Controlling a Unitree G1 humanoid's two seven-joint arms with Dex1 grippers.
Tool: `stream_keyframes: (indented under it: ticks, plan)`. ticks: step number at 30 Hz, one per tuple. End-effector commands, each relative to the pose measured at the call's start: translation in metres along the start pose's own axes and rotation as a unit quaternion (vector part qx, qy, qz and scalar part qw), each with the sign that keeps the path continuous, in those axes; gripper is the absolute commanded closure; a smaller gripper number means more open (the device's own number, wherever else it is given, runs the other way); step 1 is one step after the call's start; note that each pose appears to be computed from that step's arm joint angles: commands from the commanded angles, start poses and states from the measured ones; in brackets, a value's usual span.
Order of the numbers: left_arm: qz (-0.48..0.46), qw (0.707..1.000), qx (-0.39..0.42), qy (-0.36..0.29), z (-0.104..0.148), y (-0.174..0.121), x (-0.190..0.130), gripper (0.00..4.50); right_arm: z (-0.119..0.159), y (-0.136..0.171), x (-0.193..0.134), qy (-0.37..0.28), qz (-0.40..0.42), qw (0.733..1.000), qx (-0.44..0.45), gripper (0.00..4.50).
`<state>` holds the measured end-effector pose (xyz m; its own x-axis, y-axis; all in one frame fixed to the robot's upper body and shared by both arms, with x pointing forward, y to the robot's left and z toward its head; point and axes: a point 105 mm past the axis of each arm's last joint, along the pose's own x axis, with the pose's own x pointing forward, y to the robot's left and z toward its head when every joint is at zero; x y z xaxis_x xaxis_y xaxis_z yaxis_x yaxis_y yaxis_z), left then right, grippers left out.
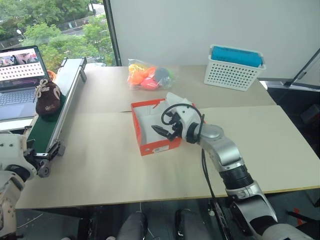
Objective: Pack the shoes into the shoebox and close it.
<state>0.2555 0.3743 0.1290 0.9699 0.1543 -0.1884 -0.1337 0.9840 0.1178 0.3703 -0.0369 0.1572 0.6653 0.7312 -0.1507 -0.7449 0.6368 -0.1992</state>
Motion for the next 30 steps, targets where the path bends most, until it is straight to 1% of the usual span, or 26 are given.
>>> stream_keyframes:
  ticks: [1,4,13,21,25,27,29,30]
  plan:
    - [0.079,0.996,-0.028,-0.004,-0.011,0.034,-0.004,0.07,0.002,-0.015,-0.011,-0.003,-0.03,1.0,0.004,0.0]
    - [0.088,0.996,-0.032,-0.012,-0.007,0.042,-0.002,0.07,0.001,-0.019,-0.015,-0.001,-0.037,0.999,0.007,0.0]
    - [0.066,0.998,-0.003,-0.001,-0.005,0.041,0.014,0.07,-0.003,-0.023,-0.022,0.004,-0.053,0.999,0.011,0.0]
    - [0.117,0.993,-0.005,0.0,-0.006,0.061,0.023,0.07,-0.004,-0.024,-0.027,0.004,-0.067,0.997,0.025,0.0]
    - [0.095,0.995,-0.005,0.009,-0.013,0.044,0.034,0.07,-0.003,-0.026,-0.028,0.001,-0.071,0.997,0.027,0.0]
    - [0.078,0.997,-0.011,0.001,-0.012,0.033,0.038,0.07,-0.002,-0.026,-0.029,0.0,-0.072,0.997,0.027,0.0]
    - [0.072,0.997,-0.016,-0.008,-0.01,0.026,0.04,0.63,-0.001,-0.027,-0.029,0.0,-0.073,0.997,0.026,0.0]
    - [0.071,0.997,-0.018,-0.009,-0.01,0.025,0.041,0.72,-0.001,-0.027,-0.029,-0.001,-0.073,0.997,0.026,0.0]
